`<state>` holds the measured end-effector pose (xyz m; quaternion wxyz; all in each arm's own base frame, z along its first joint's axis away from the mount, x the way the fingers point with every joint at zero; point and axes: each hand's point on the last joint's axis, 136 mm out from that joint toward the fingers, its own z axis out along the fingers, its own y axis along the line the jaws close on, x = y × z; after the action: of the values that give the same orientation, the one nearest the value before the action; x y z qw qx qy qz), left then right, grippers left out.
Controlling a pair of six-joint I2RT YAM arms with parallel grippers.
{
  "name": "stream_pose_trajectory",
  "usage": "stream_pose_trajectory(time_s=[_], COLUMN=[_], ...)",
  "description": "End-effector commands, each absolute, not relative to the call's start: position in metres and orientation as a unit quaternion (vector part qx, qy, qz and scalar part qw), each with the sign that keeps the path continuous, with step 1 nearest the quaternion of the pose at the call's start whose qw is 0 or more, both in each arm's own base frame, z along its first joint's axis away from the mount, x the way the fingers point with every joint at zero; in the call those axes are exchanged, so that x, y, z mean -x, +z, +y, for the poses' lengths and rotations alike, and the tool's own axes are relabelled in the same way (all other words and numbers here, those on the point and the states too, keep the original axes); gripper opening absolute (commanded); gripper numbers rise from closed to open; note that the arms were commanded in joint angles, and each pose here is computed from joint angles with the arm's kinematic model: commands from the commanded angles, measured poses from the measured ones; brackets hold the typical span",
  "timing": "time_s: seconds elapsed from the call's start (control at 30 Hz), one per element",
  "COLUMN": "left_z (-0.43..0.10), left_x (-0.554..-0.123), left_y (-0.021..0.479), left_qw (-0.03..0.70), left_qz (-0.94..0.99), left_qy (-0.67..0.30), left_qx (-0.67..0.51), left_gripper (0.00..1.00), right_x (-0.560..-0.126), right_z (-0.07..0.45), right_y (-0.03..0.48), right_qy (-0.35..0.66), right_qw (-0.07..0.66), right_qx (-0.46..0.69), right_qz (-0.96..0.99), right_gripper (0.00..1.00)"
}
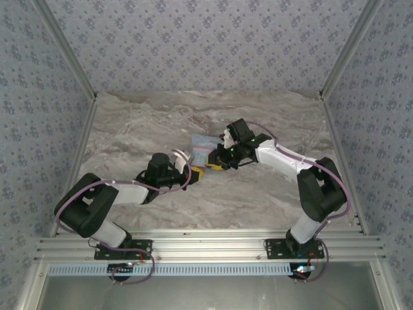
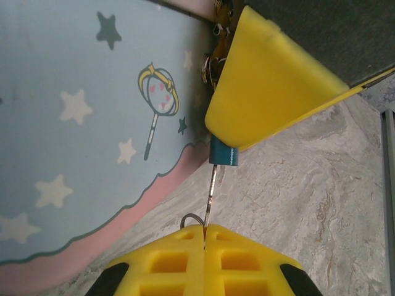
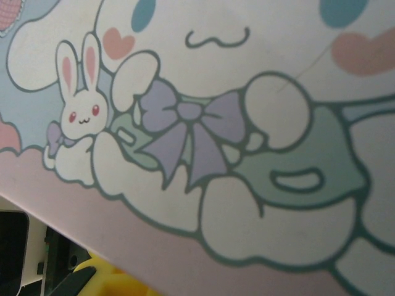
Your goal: Unlock a padlock with a key
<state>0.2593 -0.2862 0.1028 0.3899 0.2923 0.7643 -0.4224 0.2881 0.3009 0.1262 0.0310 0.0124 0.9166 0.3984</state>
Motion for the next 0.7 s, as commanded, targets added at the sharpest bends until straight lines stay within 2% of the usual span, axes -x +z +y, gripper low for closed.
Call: stream_pose_trajectory(time_s=[0.0, 0.67], left_z=[-0.292, -0.284], left_x=[-0.26, -0.259], left_y=[0.123, 0.122], left_qw=[0.422, 0.444], left_qz=[0.735, 0.732], left_qy=[-0.436, -0.445], left_qx=[-0.301, -0.262], left_gripper=[0.0, 0.0], right_x=[-0.288, -0.298], right_z=[0.305, 0.3], right_y=[0.148, 0.155], right_qy=[0.419, 0.426], right_qw=[0.036, 0.047], right_qx=[-0.011, -0.048], right_qz=[0.907, 0.902], right_gripper=[0.0, 0.0])
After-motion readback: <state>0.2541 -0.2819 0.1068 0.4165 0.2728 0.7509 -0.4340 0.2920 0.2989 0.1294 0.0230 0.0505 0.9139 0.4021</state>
